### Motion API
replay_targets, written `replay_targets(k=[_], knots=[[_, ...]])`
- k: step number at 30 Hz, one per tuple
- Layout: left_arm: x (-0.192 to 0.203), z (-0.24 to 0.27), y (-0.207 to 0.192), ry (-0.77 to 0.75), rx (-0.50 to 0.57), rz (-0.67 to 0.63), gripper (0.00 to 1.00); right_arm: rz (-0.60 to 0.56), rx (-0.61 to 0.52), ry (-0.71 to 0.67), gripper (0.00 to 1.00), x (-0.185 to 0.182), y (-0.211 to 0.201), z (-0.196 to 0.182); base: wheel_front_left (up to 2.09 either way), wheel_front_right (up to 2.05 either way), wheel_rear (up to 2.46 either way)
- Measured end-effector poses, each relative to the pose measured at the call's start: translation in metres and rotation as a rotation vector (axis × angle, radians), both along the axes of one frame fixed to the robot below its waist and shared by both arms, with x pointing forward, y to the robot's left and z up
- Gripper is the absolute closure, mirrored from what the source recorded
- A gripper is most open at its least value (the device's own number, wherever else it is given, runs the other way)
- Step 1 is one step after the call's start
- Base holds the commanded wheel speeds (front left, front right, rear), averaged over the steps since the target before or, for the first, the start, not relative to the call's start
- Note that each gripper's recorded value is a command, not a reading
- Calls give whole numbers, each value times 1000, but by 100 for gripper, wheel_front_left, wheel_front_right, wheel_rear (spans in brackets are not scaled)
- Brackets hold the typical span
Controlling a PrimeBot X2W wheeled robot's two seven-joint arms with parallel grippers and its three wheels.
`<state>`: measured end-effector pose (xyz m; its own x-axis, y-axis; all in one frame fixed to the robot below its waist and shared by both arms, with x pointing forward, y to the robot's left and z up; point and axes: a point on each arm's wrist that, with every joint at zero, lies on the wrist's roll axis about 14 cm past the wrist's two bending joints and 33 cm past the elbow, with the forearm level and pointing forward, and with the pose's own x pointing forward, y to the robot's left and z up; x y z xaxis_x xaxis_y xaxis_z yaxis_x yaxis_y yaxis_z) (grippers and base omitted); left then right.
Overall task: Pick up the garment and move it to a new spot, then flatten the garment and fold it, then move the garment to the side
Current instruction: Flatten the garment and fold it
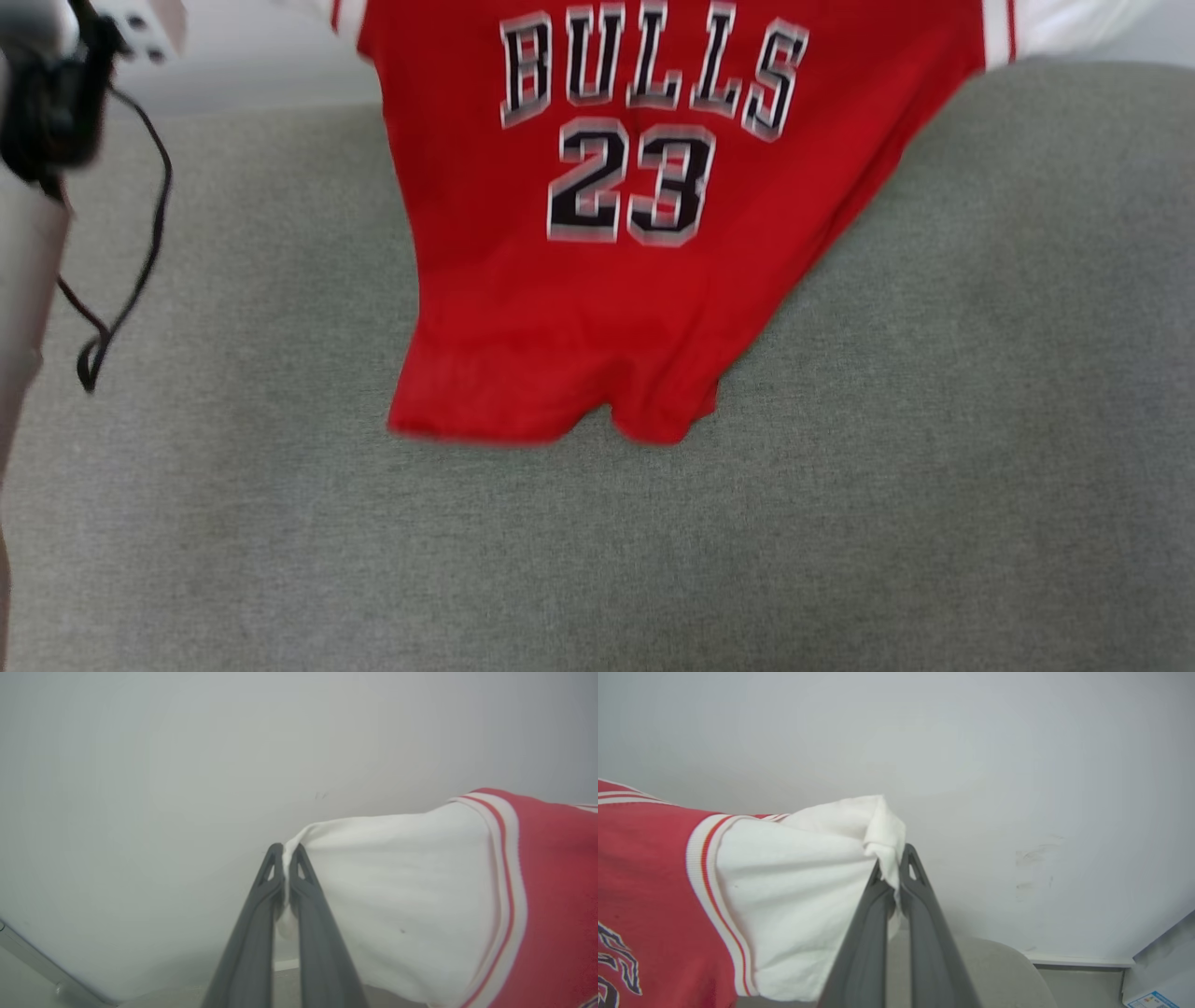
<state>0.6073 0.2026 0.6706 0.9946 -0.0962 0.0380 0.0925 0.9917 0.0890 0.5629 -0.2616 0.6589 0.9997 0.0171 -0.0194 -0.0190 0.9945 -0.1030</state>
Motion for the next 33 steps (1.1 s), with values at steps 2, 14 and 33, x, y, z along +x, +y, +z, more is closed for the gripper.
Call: replay_targets(k=[2, 14, 33], knots=[[13, 18, 1, -73, -19, 9, 100, 2, -19, -66, 100, 15, 2, 20, 0, 0, 0], [70, 80, 10, -379, -87, 37, 100, 40, -123, -406, 100, 81, 22, 108, 0, 0, 0], [123, -72, -1, -160, -110, 6, 100, 107, -76, -154, 100, 155, 39, -44, 0, 0, 0]])
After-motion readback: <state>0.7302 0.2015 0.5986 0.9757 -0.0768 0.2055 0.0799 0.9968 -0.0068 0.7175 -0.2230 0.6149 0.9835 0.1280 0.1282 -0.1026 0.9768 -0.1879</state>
